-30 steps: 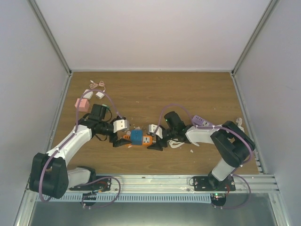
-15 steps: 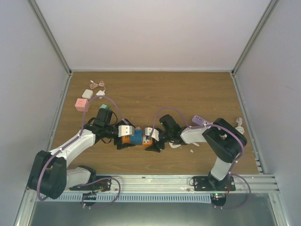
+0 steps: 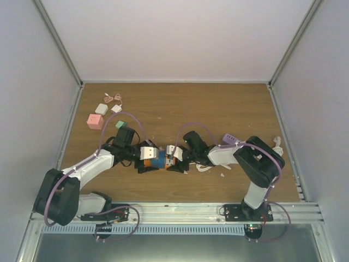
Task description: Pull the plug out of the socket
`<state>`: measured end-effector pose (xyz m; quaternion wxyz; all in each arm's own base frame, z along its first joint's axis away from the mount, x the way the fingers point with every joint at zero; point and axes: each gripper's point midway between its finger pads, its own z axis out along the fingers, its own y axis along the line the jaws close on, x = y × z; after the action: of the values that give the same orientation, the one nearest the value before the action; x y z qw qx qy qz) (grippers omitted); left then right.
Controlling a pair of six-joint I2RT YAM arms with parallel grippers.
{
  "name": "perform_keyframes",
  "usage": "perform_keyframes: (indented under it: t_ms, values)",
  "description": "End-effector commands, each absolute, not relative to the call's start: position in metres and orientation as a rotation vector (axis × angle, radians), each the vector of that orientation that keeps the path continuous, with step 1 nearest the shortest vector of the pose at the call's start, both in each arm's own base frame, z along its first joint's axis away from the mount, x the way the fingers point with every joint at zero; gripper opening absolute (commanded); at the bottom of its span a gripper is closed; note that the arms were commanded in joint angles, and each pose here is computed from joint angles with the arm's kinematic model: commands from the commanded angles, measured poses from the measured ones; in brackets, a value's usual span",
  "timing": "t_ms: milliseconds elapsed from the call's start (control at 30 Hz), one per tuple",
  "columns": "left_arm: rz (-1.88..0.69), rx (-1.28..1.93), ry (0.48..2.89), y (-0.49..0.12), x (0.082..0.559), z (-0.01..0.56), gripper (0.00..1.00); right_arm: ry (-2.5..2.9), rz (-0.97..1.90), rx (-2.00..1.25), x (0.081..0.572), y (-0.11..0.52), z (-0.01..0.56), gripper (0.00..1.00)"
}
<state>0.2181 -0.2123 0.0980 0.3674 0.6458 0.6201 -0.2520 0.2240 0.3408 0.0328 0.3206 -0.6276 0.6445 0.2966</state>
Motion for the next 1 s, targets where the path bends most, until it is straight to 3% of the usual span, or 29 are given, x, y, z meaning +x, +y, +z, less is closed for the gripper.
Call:
perform_keyframes:
  t_ms: [0, 333, 700, 967]
  values:
    - [-0.649, 1.656, 1.579, -0.217, 0.221, 0.094, 0.94, 1.669, 0.79, -1.651, 0.225, 0.35, 0.034, 0.68]
    - [-0.675, 1.634, 1.605, -0.221, 0.224, 0.086, 0.87, 1.667, 0.796, -1.668, 0.217, 0.345, 0.03, 0.53]
    - [-0.753, 1.589, 1.583, -0.226, 0.223, 0.108, 0.59, 1.686, 0.801, -1.682, 0.215, 0.342, 0.025, 0.35]
    - [-0.824, 1.554, 1.551, -0.227, 0.224, 0.129, 0.48, 1.701, 0.815, -1.694, 0.214, 0.343, 0.022, 0.21]
